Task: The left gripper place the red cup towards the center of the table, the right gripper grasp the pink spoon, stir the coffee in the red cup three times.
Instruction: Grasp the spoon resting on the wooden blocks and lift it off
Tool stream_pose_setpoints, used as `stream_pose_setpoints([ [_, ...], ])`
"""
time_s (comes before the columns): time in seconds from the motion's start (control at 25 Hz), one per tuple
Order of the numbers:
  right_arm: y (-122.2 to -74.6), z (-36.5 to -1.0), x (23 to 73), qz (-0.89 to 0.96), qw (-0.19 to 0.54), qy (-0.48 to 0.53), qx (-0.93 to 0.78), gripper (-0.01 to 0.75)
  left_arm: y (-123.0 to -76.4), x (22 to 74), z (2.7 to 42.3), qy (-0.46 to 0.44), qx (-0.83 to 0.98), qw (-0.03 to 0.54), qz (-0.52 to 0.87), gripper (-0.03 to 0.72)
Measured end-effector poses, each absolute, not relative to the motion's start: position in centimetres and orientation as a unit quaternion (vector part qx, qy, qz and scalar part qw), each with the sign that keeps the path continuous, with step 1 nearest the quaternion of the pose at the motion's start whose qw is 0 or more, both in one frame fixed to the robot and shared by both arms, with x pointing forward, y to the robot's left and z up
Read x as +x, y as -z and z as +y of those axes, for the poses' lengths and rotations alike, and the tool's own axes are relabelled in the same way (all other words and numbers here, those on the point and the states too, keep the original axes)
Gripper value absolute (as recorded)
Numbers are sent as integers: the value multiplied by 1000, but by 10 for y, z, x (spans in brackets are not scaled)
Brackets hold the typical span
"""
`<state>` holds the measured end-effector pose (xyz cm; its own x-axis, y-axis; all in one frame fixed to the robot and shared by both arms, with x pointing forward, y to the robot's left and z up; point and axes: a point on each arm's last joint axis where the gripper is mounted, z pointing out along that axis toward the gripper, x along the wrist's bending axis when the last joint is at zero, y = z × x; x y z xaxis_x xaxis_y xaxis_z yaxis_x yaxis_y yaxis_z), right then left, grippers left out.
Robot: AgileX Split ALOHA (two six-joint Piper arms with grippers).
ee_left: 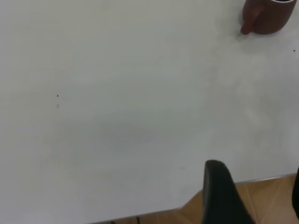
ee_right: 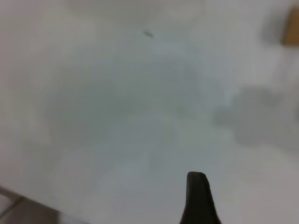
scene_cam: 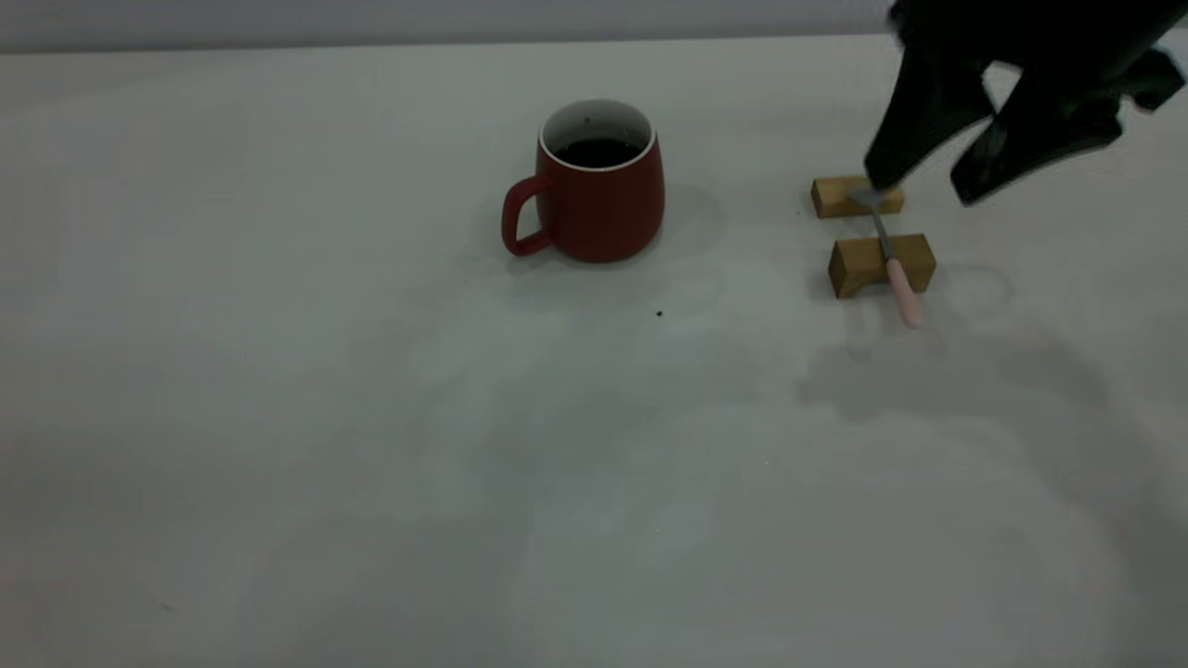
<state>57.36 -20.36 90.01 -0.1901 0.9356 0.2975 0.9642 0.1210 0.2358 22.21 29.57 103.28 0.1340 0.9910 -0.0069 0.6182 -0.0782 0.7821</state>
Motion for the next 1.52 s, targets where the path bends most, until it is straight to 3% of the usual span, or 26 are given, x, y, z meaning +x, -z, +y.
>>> stream_pose_setpoints([
  [0.4, -853, -202, 613, -726, 38, 108, -679, 580, -1033, 222, 296, -283, 677, 329, 594, 443],
  [1.36, -781, -199, 630, -727, 48, 85, -679, 580, -1033, 222, 296, -283, 677, 329, 594, 443],
  [1.52, -782, -198, 630, -729, 51, 83, -678, 503, -1033, 222, 296, -283, 677, 329, 594, 443],
])
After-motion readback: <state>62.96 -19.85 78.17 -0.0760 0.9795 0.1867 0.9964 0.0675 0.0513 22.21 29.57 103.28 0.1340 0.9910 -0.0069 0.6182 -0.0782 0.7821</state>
